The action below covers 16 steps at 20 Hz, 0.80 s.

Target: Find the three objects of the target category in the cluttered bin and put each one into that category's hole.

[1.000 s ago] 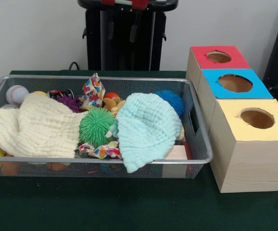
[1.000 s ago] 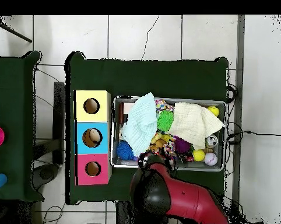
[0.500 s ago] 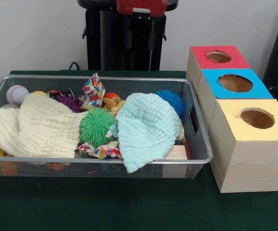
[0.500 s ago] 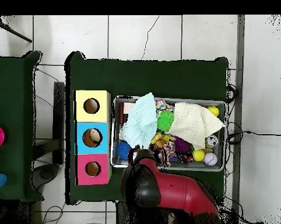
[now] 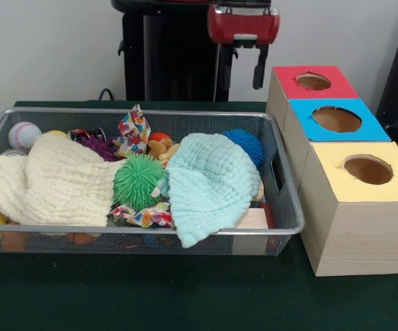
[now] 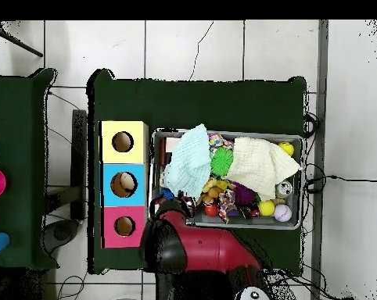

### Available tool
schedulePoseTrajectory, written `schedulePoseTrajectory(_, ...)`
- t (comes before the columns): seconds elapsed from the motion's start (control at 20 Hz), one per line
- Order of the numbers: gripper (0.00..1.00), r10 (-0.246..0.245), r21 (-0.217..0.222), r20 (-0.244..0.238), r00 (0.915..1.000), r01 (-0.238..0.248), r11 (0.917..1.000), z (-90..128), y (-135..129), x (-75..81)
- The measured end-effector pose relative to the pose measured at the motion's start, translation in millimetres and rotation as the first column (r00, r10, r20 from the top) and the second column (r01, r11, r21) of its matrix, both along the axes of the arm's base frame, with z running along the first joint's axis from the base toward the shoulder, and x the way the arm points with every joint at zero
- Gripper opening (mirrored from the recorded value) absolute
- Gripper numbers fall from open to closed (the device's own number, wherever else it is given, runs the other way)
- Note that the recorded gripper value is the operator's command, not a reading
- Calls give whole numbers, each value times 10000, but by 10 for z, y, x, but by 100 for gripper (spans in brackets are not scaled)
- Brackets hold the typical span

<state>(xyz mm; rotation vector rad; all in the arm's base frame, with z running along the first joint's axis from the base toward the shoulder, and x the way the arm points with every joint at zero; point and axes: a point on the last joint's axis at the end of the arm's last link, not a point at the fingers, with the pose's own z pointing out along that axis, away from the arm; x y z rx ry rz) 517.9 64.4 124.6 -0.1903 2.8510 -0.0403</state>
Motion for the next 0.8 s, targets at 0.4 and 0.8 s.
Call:
schedulePoseTrajectory(0.4, 100, 10, 160, 236, 9997, -14, 9999, -255, 42, 6)
schedulePoseTrajectory(0.8, 100, -484, 279, -54, 9988, 485, 9984, -415, -193, 12)
